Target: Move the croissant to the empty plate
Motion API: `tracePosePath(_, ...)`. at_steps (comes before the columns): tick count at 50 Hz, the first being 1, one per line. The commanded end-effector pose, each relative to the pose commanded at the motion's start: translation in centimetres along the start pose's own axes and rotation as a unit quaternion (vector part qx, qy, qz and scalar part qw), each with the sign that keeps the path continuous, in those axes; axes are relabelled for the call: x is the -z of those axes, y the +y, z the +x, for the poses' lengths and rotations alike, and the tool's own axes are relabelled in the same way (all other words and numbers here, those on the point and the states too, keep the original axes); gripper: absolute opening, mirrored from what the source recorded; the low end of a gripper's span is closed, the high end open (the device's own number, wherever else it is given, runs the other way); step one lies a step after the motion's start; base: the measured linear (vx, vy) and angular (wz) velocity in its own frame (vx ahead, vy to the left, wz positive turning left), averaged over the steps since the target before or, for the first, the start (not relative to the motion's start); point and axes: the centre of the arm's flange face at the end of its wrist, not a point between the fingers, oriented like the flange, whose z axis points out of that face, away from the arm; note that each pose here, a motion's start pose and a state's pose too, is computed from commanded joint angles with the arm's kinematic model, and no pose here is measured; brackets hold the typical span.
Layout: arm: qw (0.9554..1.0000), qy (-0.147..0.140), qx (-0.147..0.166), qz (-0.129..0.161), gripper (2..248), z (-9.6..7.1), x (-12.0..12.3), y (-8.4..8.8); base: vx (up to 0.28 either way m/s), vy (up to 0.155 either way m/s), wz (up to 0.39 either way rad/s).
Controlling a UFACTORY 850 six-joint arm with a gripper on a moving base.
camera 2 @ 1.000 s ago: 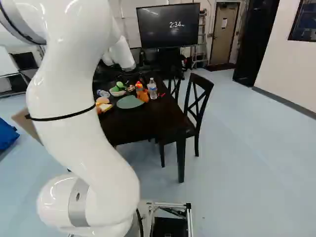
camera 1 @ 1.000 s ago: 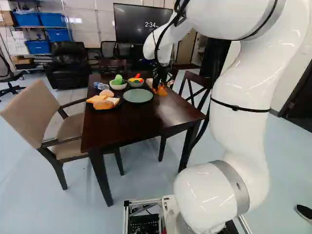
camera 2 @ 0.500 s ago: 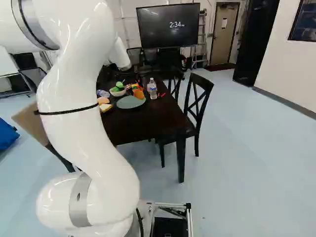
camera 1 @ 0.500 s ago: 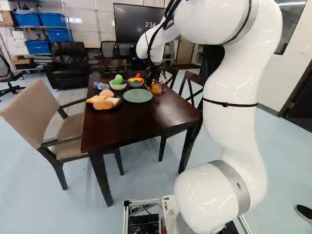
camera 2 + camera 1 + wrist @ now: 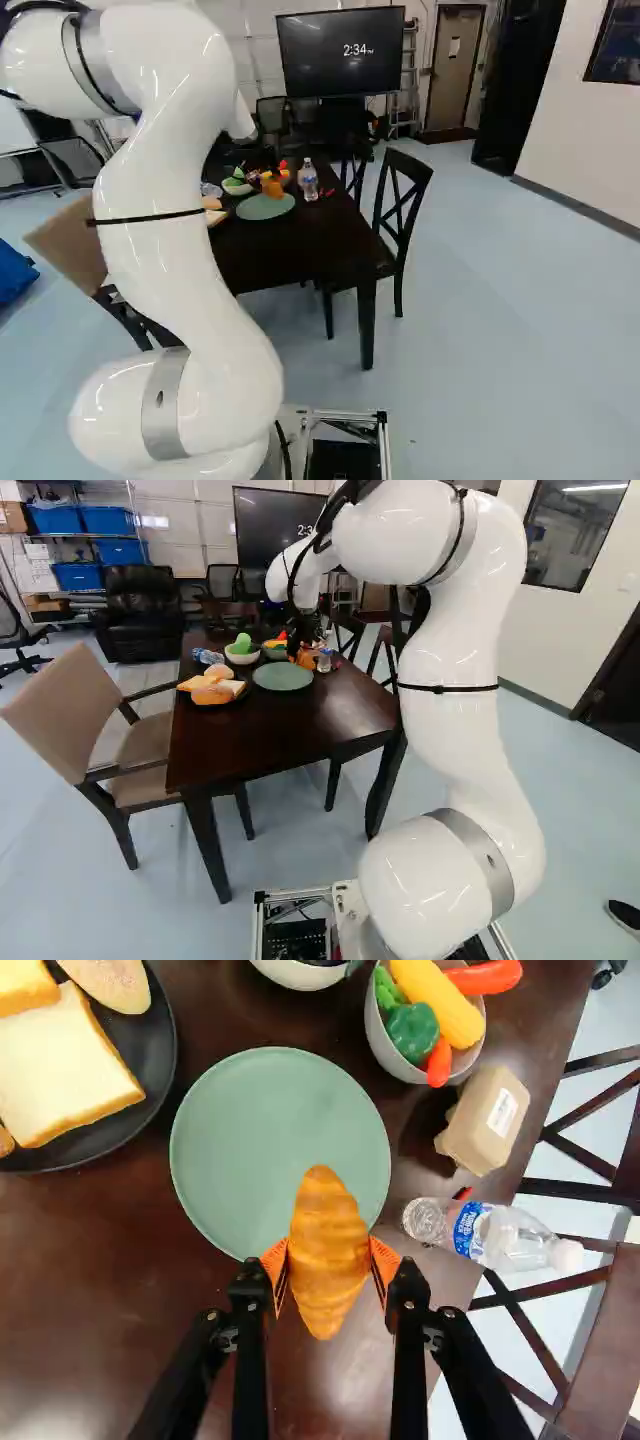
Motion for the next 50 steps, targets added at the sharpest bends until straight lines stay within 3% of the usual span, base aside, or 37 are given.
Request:
tracePosePath(33,0.9996,0.006,0.026,0.011,125,5.7,-6.7,-2.0,0.0,0.0,0.0)
tracePosePath(50,0.9994,-0.006,0.028,0.019,125,5.4,-9.1,-2.6,0.0,0.0,0.0)
